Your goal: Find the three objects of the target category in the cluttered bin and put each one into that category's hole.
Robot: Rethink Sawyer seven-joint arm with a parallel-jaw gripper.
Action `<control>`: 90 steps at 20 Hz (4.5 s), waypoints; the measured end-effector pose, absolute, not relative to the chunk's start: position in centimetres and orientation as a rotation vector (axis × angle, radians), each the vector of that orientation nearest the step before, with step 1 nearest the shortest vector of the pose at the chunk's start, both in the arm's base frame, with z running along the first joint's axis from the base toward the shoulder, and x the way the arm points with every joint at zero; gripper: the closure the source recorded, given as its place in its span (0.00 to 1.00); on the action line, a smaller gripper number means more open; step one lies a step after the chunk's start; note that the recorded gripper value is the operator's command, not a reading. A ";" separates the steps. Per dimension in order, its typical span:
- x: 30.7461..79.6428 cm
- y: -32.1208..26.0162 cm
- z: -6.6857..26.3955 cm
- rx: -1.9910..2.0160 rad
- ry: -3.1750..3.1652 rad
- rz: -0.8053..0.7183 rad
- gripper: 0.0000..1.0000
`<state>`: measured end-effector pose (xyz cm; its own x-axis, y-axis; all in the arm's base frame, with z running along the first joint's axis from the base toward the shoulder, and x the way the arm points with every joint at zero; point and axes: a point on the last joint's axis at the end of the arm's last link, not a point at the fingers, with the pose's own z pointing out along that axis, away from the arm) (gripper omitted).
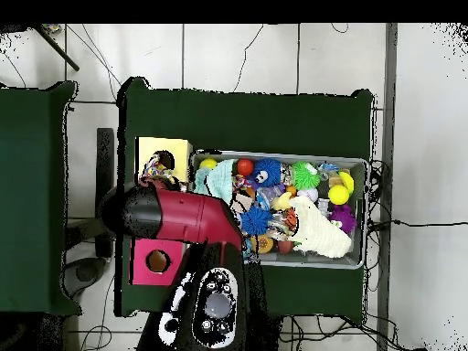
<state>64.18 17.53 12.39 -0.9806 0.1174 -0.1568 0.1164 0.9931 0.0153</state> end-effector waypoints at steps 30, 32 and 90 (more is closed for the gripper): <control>62.6 21.2 9.8 0.096 3.024 0.026 1.00; 62.6 21.3 9.5 0.093 3.027 0.025 1.00; 63.6 22.5 8.6 0.048 3.006 -0.004 1.00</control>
